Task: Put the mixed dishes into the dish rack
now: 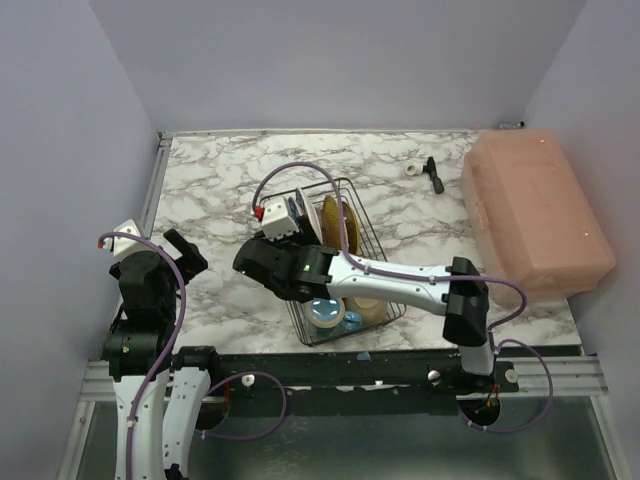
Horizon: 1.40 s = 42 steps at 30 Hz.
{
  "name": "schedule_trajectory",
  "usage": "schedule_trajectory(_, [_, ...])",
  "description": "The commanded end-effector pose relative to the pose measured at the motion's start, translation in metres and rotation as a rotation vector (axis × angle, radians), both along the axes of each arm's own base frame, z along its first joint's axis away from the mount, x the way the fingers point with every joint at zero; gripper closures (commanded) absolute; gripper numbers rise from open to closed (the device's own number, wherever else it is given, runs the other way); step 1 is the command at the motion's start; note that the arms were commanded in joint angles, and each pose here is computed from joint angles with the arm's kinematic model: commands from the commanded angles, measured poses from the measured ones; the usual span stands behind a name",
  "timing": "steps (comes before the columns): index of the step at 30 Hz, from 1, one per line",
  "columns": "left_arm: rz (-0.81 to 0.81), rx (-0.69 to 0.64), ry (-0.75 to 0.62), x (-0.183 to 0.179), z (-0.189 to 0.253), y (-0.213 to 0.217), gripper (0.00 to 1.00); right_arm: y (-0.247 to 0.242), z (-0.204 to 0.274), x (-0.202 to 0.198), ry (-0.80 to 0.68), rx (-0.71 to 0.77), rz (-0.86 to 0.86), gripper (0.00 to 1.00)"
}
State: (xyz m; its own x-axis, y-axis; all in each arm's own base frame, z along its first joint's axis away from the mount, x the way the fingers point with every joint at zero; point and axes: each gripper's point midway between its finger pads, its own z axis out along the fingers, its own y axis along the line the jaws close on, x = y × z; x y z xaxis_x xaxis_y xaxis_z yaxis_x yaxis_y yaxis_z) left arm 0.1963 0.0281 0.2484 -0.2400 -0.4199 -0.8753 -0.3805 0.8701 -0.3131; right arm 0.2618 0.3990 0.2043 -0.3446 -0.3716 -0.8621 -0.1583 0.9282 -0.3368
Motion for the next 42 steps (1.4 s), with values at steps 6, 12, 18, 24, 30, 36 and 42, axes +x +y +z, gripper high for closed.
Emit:
schedule_trajectory(6, [-0.040, 0.005, -0.006, 0.003, 0.001, -0.006, 0.07, 0.012, 0.082, -0.023, 0.034, 0.359, 0.247, 0.08])
schedule_trajectory(12, [-0.130, -0.002, -0.047, 0.004, 0.008, -0.020, 0.07, -0.021, 0.118, -0.031, -0.030, 0.450, 0.264, 0.00])
schedule_trajectory(18, [-0.342, -0.033, -0.180, 0.005, 0.029, -0.057, 0.03, -0.072, 0.150, -0.036, -0.120, 0.521, 0.220, 0.00])
schedule_trajectory(24, [-0.473, -0.154, -0.295, 0.004, 0.050, -0.087, 0.01, -0.129, 0.179, -0.048, -0.213, 0.637, 0.225, 0.00])
schedule_trajectory(30, [-0.595, -0.262, -0.361, 0.001, 0.087, -0.115, 0.01, -0.186, 0.192, -0.055, -0.299, 0.683, 0.177, 0.00])
schedule_trajectory(36, [-0.657, -0.301, -0.409, 0.000, 0.114, -0.131, 0.01, -0.221, 0.197, -0.060, -0.338, 0.717, 0.133, 0.00])
schedule_trajectory(42, [-0.682, -0.279, -0.406, 0.002, 0.129, -0.145, 0.01, -0.241, 0.202, -0.065, -0.357, 0.757, 0.120, 0.00])
